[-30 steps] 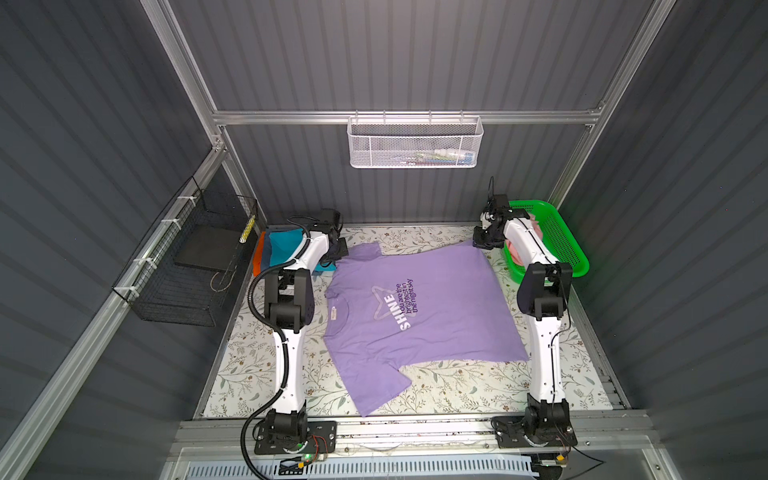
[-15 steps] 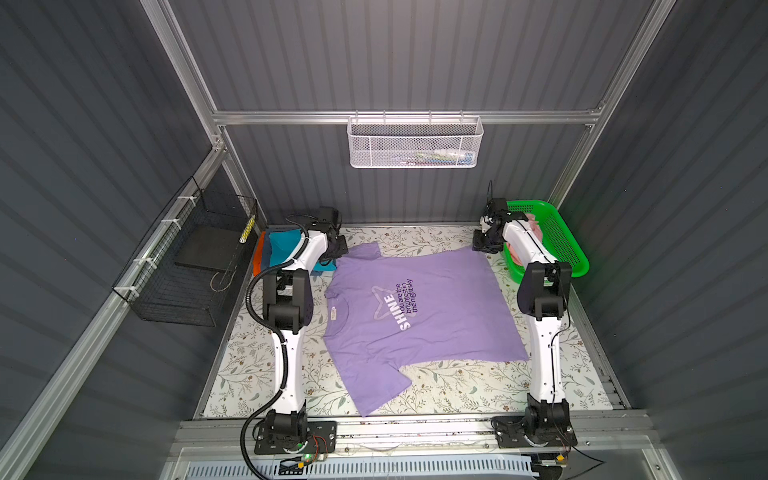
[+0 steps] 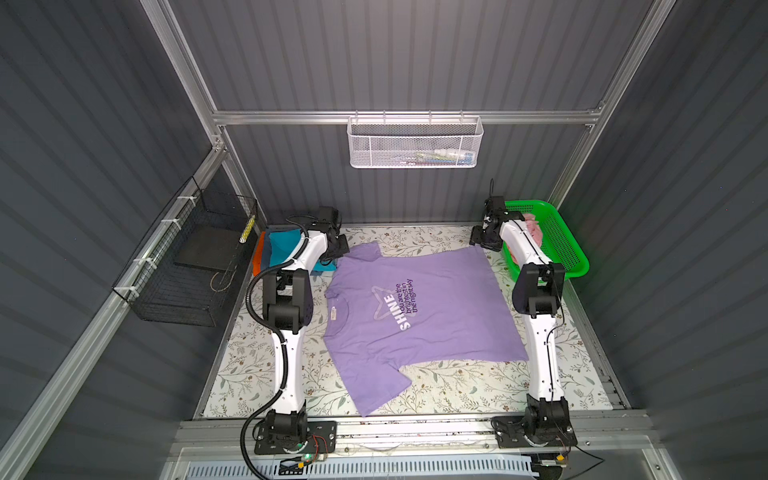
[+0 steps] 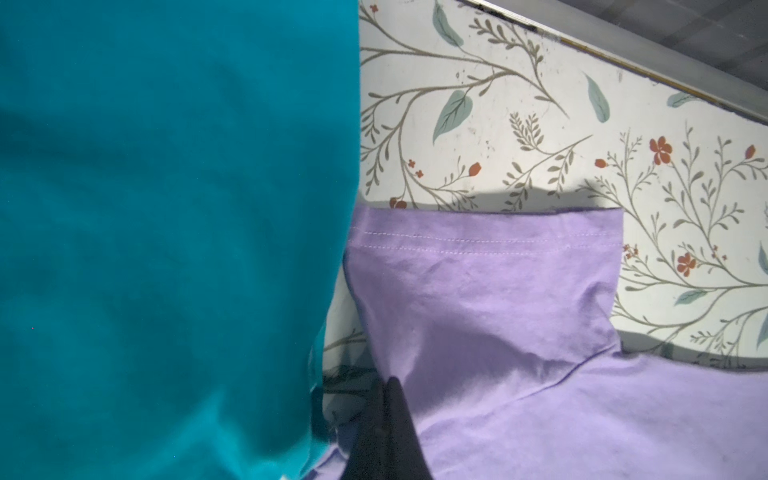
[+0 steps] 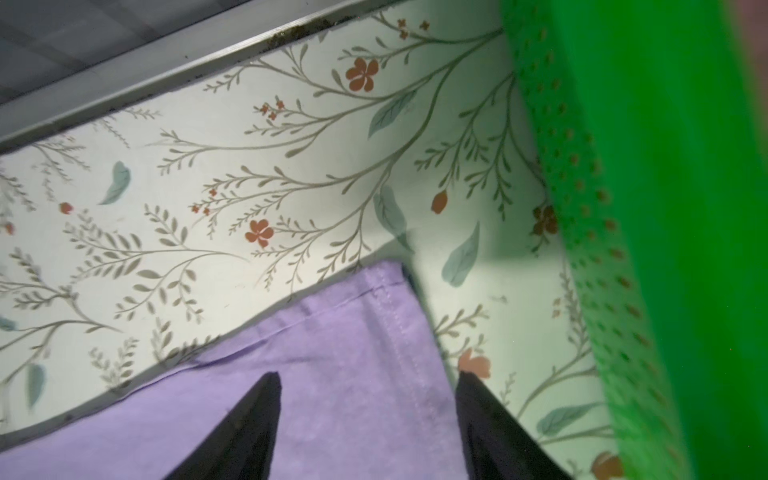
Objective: Fold and stack the t-shirts
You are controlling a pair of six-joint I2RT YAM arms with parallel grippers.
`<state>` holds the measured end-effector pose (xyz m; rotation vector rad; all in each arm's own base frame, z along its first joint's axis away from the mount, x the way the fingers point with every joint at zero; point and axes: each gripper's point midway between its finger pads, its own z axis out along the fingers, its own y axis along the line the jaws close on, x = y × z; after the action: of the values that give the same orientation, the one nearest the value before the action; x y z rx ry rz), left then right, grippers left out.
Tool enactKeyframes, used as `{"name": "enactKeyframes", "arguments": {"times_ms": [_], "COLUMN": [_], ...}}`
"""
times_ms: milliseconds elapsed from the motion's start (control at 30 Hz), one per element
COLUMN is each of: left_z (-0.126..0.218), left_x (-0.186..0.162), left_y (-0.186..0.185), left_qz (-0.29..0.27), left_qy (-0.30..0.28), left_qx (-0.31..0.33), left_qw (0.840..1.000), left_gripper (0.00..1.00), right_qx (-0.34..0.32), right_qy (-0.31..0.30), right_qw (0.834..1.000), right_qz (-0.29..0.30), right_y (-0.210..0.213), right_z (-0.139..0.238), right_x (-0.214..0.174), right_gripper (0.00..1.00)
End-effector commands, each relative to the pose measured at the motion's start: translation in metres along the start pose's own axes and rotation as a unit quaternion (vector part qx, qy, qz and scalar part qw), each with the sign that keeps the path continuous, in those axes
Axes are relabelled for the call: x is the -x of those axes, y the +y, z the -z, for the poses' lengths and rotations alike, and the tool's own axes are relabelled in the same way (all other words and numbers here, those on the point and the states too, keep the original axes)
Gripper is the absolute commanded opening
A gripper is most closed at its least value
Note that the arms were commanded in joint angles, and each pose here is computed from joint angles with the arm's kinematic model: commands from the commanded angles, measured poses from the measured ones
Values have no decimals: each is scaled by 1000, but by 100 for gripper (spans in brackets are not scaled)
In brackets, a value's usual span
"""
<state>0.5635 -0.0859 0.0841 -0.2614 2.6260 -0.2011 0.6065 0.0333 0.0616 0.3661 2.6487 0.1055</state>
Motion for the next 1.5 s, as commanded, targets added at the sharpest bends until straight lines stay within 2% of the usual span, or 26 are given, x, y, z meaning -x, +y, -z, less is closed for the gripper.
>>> {"name": "enactKeyframes", "arguments": {"times_ms": [0, 100, 133, 333, 533, 667, 733, 800, 933, 1067, 1267, 1467], "left_z": [-1, -3, -3, -5, -9, -10, -10, -9, -8, -5, 13, 41], "left_x": [-4, -6, -7, -10, -14, -15, -15, -16, -15, -13, -5, 2], "left_y": [-1, -4, -5, -6, -6, -5, -5, -5, -5, -6, -13, -18], "left_qz": [11, 14, 16, 15, 19, 19, 19, 18, 18, 18, 16, 18], "left_qy": [7, 10, 11, 13, 18, 21, 21, 21, 21, 19, 9, -10], "left_qx": [-14, -23, -27, -31, -34, -33, -33, -33, -32, -32, -47, -59], "left_qw": [1000, 1000, 999, 999, 999, 999, 999, 999, 999, 999, 999, 998], "left_gripper": [0, 0, 0, 0, 0, 0, 0, 0, 0, 0, 0, 0], "right_qx": [-36, -23, -17, -2, 11, 30, 35, 40, 45, 48, 29, 41], "right_qy": [18, 33, 39, 65, 48, 42, 43, 45, 44, 26, -5, -36], "right_qw": [999, 998, 998, 995, 996, 996, 995, 995, 995, 997, 999, 998], "right_qz": [-28, -44, -49, -69, -75, -75, -77, -77, -73, -60, -19, 9], "right_y": [-12, -9, -8, -5, 3, 11, 13, 14, 16, 18, 11, 13], "right_z": [-10, -18, -22, -39, -37, -38, -40, -42, -40, -27, -2, 24], "right_x": [-10, -17, -20, -34, -25, -21, -22, -23, -21, -10, 2, 5], "right_gripper": [79, 89, 98, 99, 99, 75, 53, 36, 11, 0, 0, 0]}}
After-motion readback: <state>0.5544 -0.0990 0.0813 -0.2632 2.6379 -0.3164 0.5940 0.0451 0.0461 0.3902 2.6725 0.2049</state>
